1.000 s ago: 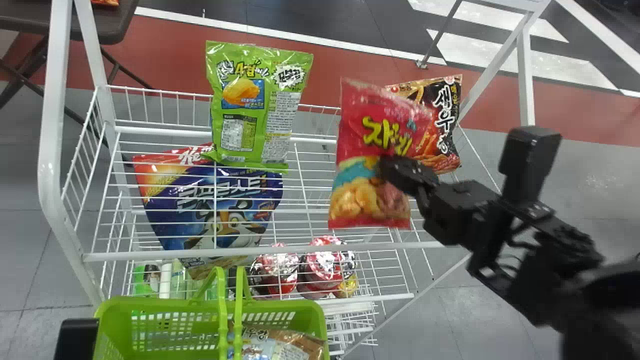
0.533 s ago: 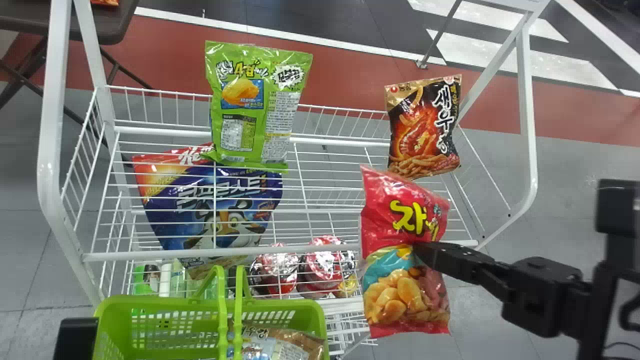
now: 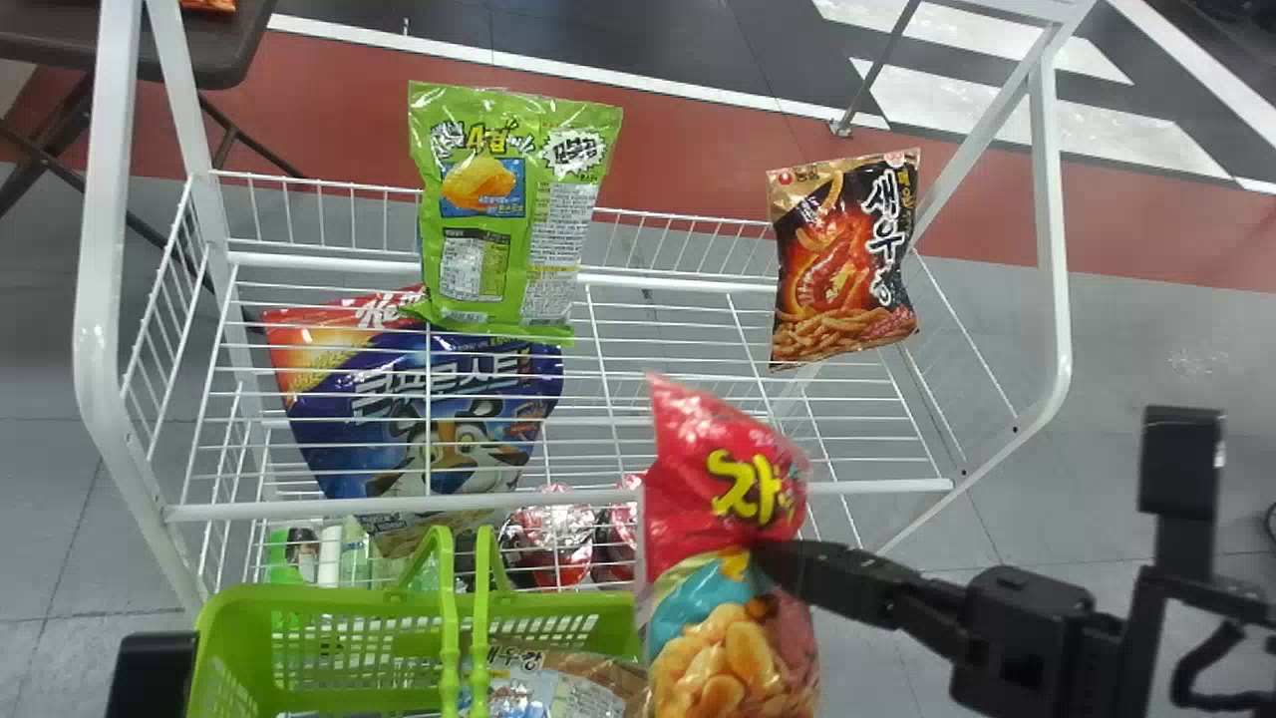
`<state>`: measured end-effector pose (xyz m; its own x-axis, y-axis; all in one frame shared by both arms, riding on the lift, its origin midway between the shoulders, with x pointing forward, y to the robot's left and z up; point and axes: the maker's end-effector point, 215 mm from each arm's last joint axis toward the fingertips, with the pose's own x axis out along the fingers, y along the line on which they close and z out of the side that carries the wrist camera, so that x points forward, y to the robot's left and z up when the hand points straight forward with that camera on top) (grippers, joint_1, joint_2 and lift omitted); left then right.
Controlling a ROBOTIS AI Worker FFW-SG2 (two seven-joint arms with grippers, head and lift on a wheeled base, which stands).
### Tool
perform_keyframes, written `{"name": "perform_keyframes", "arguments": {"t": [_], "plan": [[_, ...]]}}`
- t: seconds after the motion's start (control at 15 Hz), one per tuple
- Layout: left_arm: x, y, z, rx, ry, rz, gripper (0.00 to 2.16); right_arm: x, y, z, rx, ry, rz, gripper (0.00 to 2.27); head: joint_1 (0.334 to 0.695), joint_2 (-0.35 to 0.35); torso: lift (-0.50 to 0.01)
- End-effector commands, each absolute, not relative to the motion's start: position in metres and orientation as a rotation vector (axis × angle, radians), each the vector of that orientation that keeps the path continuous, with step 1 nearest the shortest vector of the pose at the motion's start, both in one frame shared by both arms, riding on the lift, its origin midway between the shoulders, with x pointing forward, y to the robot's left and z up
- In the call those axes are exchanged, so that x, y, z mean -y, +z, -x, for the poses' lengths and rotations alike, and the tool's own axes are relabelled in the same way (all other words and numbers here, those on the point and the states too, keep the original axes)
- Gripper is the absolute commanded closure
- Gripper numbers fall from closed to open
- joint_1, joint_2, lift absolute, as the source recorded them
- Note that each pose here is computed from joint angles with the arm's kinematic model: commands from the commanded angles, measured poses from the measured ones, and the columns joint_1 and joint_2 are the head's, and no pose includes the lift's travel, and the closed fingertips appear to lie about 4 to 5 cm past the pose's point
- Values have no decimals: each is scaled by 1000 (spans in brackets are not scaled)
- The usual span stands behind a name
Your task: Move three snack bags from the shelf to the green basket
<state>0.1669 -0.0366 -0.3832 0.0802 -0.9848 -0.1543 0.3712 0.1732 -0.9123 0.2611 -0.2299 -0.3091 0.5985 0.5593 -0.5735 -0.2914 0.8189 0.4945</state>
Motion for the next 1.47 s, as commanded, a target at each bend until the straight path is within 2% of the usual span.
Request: {"name": "perform_keyframes", "arguments": {"t": [0.0, 0.27, 0.6, 0.87, 1.07, 1.4], "plan": [[38, -380, -167, -958, -1215, 829, 1754, 211, -333, -248, -859, 540, -401, 2240, 695, -350, -43], [41, -377, -165, -948, -1224, 825, 1754, 184, -392, -222, -1026, 578, -469, 2240, 695, -350, -43], [46, -375, -161, -953, -1235, 818, 1754, 159, -479, -166, -1287, 582, -490, 2240, 695, -350, -43], [50, -375, -157, -965, -1242, 811, 1754, 136, -518, -122, -1439, 631, -533, 2240, 695, -350, -43], [50, -376, -157, -970, -1237, 808, 1754, 123, -521, -161, -1277, 663, -594, 2240, 695, -350, -43], [51, -376, -156, -976, -1237, 802, 1754, 124, -504, -221, -1036, 673, -621, 2240, 695, -350, -43]]}}
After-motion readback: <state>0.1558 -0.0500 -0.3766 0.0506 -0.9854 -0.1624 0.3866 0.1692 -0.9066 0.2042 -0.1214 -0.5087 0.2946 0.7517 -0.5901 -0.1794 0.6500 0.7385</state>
